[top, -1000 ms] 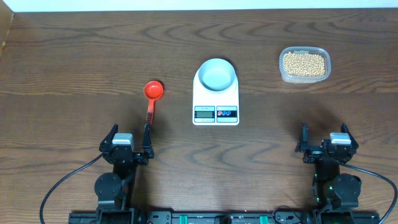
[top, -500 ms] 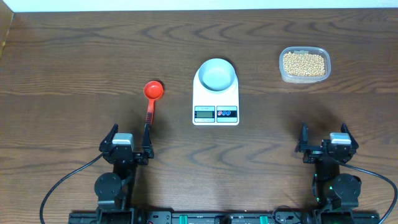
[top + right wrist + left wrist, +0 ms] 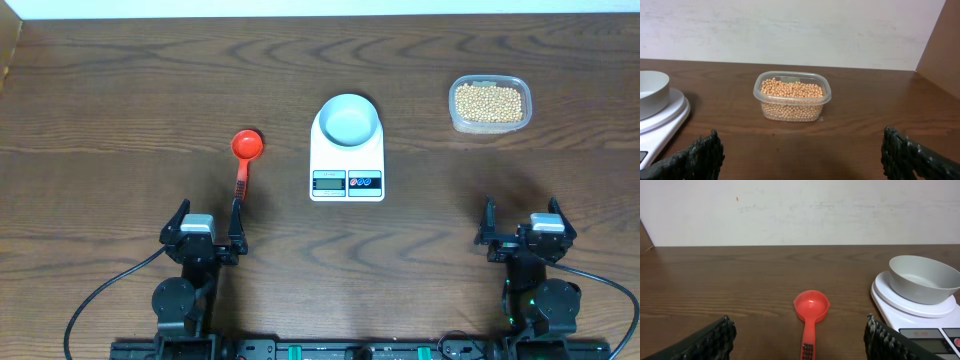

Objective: Scoop item into bowl and weigh 50g on scale

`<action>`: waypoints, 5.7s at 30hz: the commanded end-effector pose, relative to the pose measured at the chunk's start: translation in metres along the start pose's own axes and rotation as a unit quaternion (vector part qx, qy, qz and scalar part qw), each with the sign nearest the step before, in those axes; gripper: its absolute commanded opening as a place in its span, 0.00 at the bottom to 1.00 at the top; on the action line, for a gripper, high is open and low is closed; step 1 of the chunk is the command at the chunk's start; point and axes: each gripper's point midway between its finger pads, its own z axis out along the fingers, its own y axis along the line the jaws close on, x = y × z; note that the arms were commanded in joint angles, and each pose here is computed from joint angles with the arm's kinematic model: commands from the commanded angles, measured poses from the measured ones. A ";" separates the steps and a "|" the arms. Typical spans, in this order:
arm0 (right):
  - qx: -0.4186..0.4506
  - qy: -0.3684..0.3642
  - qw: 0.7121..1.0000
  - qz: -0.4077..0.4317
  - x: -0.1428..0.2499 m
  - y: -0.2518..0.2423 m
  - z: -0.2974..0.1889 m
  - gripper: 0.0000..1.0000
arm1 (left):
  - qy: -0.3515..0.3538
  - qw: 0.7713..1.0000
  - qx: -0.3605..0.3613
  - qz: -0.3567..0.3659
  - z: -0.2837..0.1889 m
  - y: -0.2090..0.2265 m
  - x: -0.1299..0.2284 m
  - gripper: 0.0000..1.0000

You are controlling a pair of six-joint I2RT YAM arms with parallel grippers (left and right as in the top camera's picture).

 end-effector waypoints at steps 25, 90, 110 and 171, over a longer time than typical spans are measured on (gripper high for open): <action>-0.002 0.001 1.000 -0.006 0.001 0.000 0.000 0.99 | 0.026 1.000 0.008 -0.001 0.001 -0.002 0.016 0.85; -0.002 0.002 1.000 -0.006 0.001 0.000 0.000 0.99 | 0.297 0.954 0.007 -0.044 0.043 0.002 -0.101 0.85; -0.002 0.002 1.000 -0.006 0.001 0.000 0.000 0.99 | 0.493 0.870 0.019 -0.021 0.154 0.012 -0.009 0.85; -0.002 0.002 1.000 -0.006 0.001 0.000 0.000 0.99 | 0.588 0.808 0.005 -0.029 0.186 0.031 0.125 0.85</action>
